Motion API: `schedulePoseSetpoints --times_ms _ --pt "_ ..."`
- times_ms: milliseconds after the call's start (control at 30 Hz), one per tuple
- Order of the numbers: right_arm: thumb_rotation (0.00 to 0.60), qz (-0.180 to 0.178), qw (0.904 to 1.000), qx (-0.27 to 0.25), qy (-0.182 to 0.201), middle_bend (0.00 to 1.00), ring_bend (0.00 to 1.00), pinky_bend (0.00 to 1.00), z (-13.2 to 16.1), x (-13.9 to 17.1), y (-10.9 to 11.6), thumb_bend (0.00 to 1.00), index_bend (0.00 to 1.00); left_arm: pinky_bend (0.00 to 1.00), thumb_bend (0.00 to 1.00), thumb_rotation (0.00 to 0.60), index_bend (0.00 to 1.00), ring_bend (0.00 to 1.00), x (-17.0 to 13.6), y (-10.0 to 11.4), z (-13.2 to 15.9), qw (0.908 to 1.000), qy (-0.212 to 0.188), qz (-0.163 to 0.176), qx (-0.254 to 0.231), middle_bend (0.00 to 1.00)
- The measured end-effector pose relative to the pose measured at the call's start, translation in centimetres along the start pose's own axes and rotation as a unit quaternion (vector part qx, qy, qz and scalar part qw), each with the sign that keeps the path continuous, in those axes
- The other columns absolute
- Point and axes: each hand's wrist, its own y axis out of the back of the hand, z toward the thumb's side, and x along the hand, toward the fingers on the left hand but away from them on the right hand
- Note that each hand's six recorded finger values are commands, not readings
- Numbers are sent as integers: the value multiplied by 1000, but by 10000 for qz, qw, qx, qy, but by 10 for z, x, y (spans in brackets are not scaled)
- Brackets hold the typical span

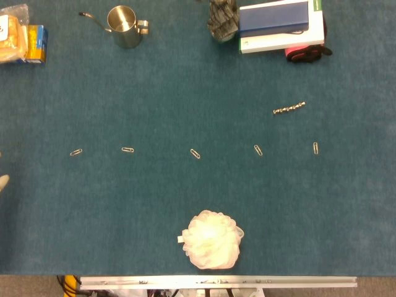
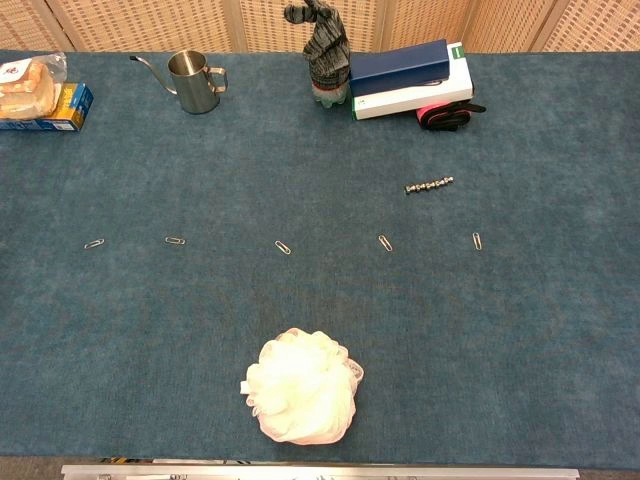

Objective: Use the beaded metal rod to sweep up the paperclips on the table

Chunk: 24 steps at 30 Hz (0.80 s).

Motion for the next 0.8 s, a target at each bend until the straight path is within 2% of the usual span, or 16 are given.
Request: schedulePoseSetpoints --times_ms 133,200,267,400,533,633,800 --pt "600 44 10000 -11 86 405 337 375 1 -1 -5 325 411 552 137 600 491 392 -3 -2 -1 10000 12 -24 40 390" --pt "600 20 9999 -65 141 452 388 400 3 -2 -5 330 471 552 137 600 491 392 -4 -1 -4 10000 64 -16 34 390" --pt "600 -66 9997 -133 214 500 438 436 5 -4 -3 336 528 552 137 600 491 392 -4 -1 -7 9999 129 -11 27 390" --pt "600 -286 9983 -286 408 527 466 446 7 -11 2 339 554 552 137 600 491 392 -5 -4 -11 9998 217 -23 2 390" --pt "600 -273 9981 -249 502 528 466 436 8 -18 4 338 559 552 137 600 492 392 -5 -8 -13 9997 224 -79 -16 390" --pt "600 -138 9984 -155 530 523 452 362 9 -25 2 338 563 552 137 600 492 392 -4 -12 -15 9997 227 -103 -25 390" --pt "600 243 9985 35 494 438 345 296 9 -36 -4 336 564 552 137 600 492 392 -3 -15 -17 9996 248 -118 -57 390"
